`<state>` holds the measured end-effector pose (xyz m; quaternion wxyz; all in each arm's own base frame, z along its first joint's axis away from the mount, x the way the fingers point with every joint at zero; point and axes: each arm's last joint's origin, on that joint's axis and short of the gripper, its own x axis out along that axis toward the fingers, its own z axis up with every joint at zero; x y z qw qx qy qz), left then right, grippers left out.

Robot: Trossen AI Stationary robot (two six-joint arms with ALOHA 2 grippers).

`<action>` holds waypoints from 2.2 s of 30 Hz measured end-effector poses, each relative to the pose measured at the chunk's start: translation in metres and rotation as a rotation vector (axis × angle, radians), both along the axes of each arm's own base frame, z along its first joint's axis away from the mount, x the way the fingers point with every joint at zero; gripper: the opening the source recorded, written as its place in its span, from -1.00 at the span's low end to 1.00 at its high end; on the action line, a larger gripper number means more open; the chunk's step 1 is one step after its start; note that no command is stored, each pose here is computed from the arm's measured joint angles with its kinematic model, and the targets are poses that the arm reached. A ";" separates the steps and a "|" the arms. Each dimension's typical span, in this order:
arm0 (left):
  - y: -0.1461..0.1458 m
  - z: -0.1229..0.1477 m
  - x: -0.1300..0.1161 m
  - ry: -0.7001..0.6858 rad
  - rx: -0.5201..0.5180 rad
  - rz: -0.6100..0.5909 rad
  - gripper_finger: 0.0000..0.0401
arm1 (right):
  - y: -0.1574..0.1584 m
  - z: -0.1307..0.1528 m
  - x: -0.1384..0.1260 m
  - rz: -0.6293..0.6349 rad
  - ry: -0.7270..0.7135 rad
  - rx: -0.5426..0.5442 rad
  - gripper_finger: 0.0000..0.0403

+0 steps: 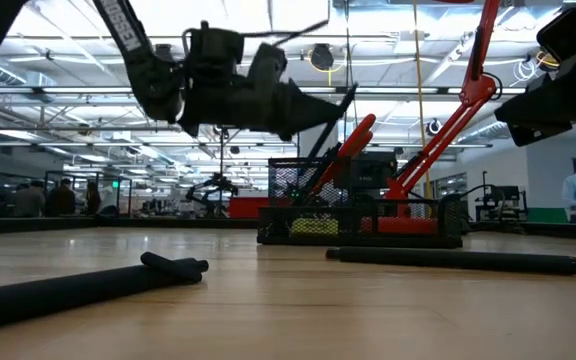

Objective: Pick and place office supplies into organizer
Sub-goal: Put the black pen into the black desk organizer

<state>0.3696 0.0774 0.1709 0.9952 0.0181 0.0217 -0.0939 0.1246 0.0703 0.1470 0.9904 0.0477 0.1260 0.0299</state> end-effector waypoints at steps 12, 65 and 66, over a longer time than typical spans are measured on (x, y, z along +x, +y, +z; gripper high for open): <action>-0.008 -0.015 0.003 0.012 0.040 -0.075 -0.79 | 0.000 -0.001 0.000 -0.007 0.015 0.033 -0.91; -0.055 0.063 -0.046 0.409 0.035 0.134 -0.19 | 0.001 0.002 0.000 -0.010 -0.010 0.069 -0.91; -0.072 0.070 -0.052 0.497 0.069 0.152 -0.24 | 0.001 0.001 0.000 -0.010 -0.010 0.068 -0.91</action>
